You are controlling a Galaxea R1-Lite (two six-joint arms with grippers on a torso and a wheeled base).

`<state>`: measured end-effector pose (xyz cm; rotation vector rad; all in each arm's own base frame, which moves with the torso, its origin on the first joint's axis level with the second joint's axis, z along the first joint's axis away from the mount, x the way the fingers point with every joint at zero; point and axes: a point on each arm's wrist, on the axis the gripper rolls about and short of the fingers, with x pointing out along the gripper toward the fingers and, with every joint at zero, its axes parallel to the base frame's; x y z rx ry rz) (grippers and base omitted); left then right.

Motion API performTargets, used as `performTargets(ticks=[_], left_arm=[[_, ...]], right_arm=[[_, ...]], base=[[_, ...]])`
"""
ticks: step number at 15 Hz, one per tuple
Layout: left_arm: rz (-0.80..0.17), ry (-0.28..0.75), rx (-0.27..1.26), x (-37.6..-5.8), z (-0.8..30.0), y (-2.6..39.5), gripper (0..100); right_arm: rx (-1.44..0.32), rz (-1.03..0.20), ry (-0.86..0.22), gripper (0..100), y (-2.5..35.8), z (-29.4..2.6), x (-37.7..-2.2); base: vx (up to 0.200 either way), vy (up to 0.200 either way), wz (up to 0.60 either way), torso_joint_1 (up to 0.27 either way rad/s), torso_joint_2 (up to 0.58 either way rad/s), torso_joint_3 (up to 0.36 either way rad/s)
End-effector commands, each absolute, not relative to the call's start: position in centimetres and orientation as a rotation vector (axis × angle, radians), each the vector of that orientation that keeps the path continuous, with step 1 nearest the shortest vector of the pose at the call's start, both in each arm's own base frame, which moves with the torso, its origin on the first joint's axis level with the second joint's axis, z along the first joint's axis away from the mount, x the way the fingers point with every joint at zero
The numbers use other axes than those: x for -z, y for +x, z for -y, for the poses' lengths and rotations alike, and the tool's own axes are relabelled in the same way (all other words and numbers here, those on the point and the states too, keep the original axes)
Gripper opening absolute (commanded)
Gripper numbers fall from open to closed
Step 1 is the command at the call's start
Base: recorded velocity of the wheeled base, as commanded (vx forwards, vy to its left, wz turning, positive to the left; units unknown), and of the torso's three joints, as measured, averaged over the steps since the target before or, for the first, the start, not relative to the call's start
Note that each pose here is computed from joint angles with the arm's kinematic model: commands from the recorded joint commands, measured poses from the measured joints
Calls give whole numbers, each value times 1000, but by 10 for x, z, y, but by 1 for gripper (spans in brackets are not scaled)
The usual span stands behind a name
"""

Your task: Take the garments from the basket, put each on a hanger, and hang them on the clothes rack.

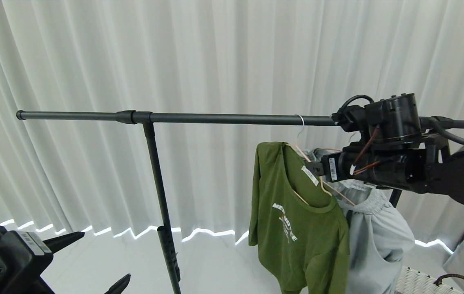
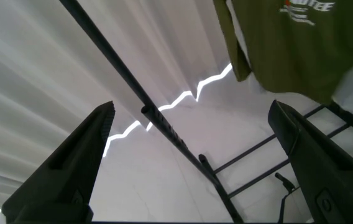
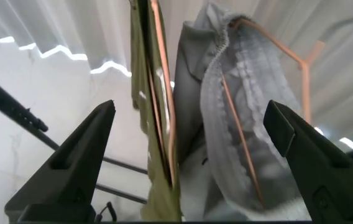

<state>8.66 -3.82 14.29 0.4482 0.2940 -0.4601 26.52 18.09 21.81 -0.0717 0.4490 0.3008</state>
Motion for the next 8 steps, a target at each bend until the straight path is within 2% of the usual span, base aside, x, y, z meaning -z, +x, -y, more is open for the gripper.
performTargets(ticks=[1, 3, 6, 8], left_arm=[[-294, 448, 411, -138, 32, 80, 100], [-298, 449, 326, -136, 27, 77, 100], [-273, 445, 208, -140, 20, 72, 100], [-246, 438, 138, -140, 14, 65, 100]], right_arm=[[-318, -392, -48, 100, 228, -159, -238], [-318, -365, -35, 100, 199, -136, -244], [-284, -337, -35, 100, 151, -93, -236], [-222, -318, -94, 100, 123, -61, -223]], base=[[0, 0, 0, 0, 0, 0], [0, 0, 0, 0, 0, 0], [-200, 0, 0, 6, 7, 5], [-200, 0, 0, 0, 0, 0]])
